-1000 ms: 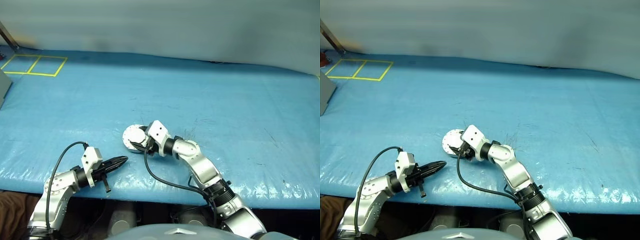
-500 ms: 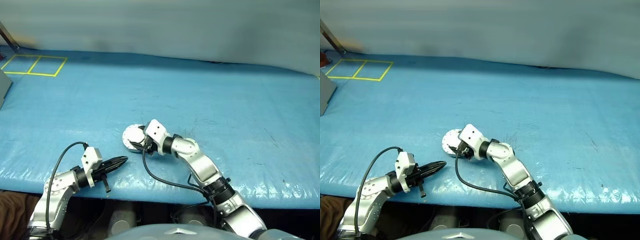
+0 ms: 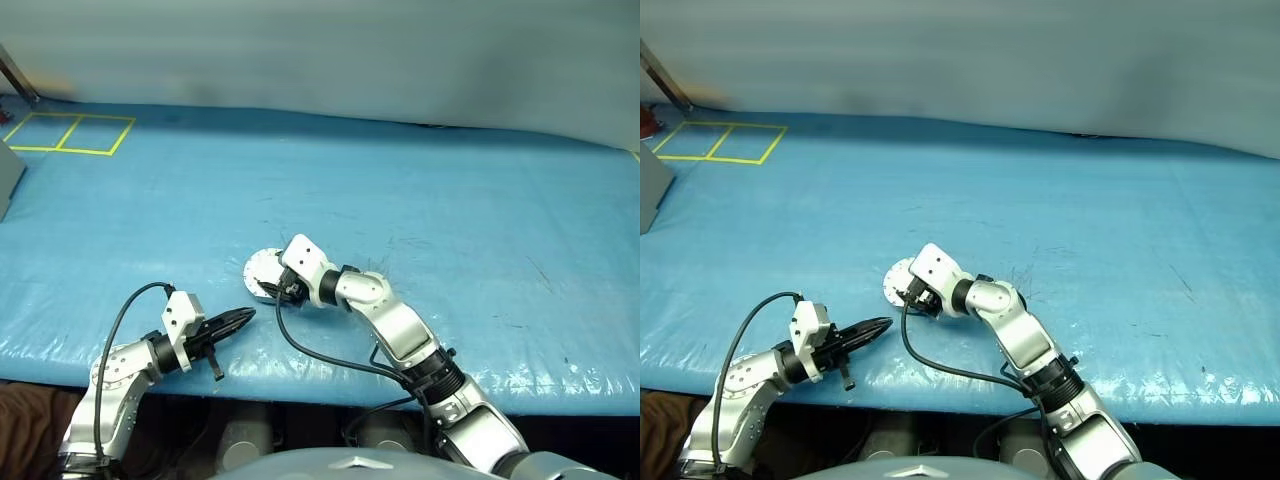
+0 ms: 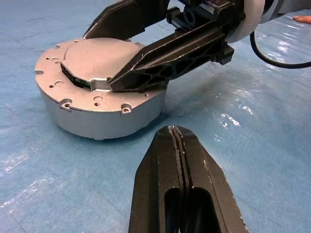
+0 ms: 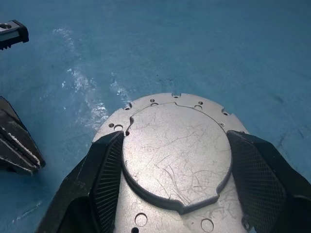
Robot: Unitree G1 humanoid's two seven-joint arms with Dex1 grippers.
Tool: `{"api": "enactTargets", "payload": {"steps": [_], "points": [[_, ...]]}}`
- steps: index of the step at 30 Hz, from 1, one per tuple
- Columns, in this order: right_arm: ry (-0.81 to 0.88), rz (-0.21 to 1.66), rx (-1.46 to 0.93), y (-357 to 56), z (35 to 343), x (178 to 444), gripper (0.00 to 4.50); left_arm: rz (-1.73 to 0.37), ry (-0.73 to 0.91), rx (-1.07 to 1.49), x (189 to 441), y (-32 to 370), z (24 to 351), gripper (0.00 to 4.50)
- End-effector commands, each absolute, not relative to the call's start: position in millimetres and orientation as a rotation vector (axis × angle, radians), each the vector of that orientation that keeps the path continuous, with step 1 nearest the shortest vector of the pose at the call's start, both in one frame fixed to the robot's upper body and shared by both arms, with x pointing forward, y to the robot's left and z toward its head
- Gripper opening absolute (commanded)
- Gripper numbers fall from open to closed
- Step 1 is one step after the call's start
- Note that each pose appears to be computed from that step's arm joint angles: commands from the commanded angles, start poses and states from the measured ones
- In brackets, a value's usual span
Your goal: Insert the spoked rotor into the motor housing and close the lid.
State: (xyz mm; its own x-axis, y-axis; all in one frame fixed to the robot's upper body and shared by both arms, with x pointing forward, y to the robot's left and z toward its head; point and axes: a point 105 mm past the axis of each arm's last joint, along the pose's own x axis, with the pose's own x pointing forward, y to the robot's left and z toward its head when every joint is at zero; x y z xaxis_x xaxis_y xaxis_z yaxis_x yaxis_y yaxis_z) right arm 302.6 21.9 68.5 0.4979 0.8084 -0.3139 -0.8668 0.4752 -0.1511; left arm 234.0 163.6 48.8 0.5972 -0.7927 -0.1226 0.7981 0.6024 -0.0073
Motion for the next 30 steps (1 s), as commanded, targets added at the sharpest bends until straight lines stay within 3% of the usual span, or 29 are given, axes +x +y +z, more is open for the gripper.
{"api": "enactTargets", "payload": {"steps": [1, 15, 30], "points": [[0.373, 0.948, -0.302, -1, 33, 306, 2.99, -0.854, 0.055, 0.061, 246, 170, 61, 0.00], [0.309, 0.932, -0.277, -2, 50, 307, 2.99, -0.772, 0.113, 0.112, 272, 166, 53, 0.00], [0.302, 0.964, -0.248, 2, 51, 299, 2.99, -0.825, 0.225, 0.123, 267, 152, 34, 0.00]]}}
